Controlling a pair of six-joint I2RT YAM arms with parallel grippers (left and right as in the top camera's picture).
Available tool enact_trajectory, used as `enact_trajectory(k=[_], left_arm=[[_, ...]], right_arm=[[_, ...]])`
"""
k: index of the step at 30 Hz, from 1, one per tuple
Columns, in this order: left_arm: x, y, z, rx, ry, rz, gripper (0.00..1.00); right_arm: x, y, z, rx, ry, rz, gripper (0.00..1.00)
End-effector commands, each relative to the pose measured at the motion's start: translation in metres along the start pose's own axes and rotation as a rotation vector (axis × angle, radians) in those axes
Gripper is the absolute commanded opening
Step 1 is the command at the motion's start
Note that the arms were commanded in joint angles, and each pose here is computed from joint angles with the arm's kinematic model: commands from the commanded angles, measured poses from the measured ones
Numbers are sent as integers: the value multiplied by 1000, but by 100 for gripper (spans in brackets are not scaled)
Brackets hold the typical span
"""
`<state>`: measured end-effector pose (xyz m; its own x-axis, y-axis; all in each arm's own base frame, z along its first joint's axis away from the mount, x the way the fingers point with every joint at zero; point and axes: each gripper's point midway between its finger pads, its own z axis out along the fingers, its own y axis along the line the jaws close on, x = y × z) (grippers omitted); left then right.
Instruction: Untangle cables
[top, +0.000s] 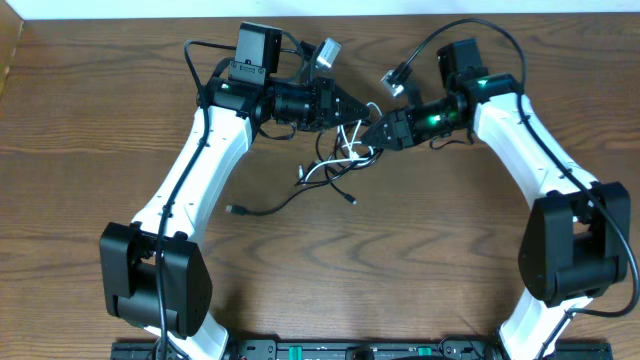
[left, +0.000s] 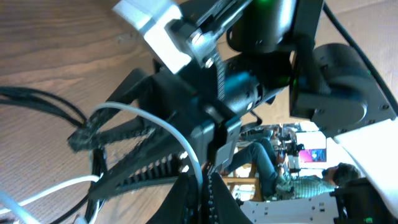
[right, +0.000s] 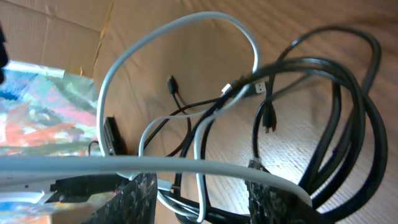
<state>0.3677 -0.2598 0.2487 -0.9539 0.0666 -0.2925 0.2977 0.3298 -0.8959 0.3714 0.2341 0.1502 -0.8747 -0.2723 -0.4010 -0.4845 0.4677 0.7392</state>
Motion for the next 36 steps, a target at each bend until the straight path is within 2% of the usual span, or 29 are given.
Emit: enact_trajectory(k=[1, 9, 13, 17, 22, 26, 27, 31, 33, 36], left_arm=[[-6, 2, 1, -2, -15, -29, 8], [-22, -7, 0, 25, -59, -64, 7], [-27, -11, 0, 38, -75, -87, 7], [-34, -18, -1, 67, -88, -124, 8], [-54, -47, -14, 182, -123, -81, 7], [-80, -83, -44, 294, -193, -21, 7], [-86, -95, -56, 328, -220, 7, 7], [-99, -129, -101, 416, -307, 95, 8], [-103, -133, -122, 430, -340, 100, 7], [-106, -127, -138, 415, -363, 96, 7]], right_arm=[[6, 2, 13, -48, 27, 2, 43], [19, -6, 34, -55, 85, 34, 42], [27, -21, 49, 2, 125, 45, 37], [41, -70, 58, 277, 177, 153, 31], [59, -119, 43, 589, 190, 322, 16], [63, -129, 35, 647, 191, 348, 12], [64, -130, 34, 650, 192, 354, 13], [67, -133, 30, 666, 199, 365, 33], [67, -133, 30, 666, 201, 366, 41], [67, -133, 30, 665, 200, 366, 47]])
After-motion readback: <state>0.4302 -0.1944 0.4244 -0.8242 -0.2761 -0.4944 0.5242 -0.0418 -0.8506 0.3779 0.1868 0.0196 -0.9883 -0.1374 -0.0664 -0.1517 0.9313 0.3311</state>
